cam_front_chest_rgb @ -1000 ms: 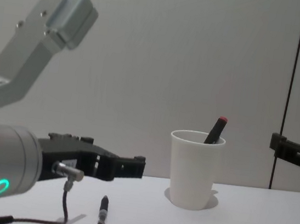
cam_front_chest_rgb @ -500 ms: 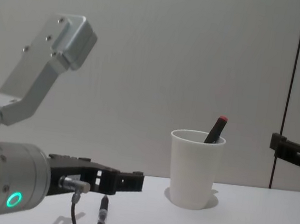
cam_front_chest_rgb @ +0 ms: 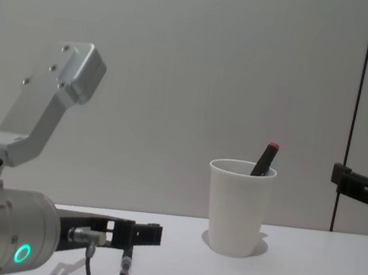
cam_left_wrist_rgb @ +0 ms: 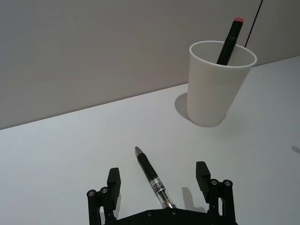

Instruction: Place the pen into the pen holder.

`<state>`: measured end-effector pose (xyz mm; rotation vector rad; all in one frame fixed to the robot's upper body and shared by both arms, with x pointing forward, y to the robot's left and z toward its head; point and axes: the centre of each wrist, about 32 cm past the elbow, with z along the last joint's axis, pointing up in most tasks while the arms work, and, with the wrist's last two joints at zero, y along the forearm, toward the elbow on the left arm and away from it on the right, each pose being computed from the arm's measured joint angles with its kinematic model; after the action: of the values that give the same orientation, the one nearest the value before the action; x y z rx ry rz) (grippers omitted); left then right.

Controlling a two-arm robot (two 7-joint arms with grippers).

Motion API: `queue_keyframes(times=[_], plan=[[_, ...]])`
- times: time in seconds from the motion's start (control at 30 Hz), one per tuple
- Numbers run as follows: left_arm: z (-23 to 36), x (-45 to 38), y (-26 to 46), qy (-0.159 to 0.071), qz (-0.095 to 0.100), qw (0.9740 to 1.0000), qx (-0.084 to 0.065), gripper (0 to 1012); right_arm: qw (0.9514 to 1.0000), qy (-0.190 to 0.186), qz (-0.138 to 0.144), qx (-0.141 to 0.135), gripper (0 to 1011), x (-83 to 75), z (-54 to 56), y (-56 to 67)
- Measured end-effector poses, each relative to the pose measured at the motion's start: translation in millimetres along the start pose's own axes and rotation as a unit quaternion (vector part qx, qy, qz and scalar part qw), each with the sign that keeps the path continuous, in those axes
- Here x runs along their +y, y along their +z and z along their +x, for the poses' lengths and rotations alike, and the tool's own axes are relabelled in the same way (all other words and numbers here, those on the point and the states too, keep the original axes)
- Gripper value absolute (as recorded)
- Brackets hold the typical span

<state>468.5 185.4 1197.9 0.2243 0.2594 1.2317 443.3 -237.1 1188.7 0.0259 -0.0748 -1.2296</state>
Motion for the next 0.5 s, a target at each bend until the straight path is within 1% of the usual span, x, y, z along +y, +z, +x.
queue_keyframes(times=[0.17,0.43,0.5], plan=[[-0.9,-2.7,-0.5,0.01,0.01,0.9998,0.01,1001,1.0,0.0,0.0,0.0,1001,0.0,0.0,0.0],[-2.8,-5.7,0.2,0.015,0.024,0.9995,0.014,1001,1.0,0.0,0.0,0.0,1001,0.0,0.0,0.0],[-3.8,-6.9,1.0,0.014,0.03,0.9994,0.014,1001,1.0,0.0,0.0,0.0,1001,0.0,0.0,0.0]])
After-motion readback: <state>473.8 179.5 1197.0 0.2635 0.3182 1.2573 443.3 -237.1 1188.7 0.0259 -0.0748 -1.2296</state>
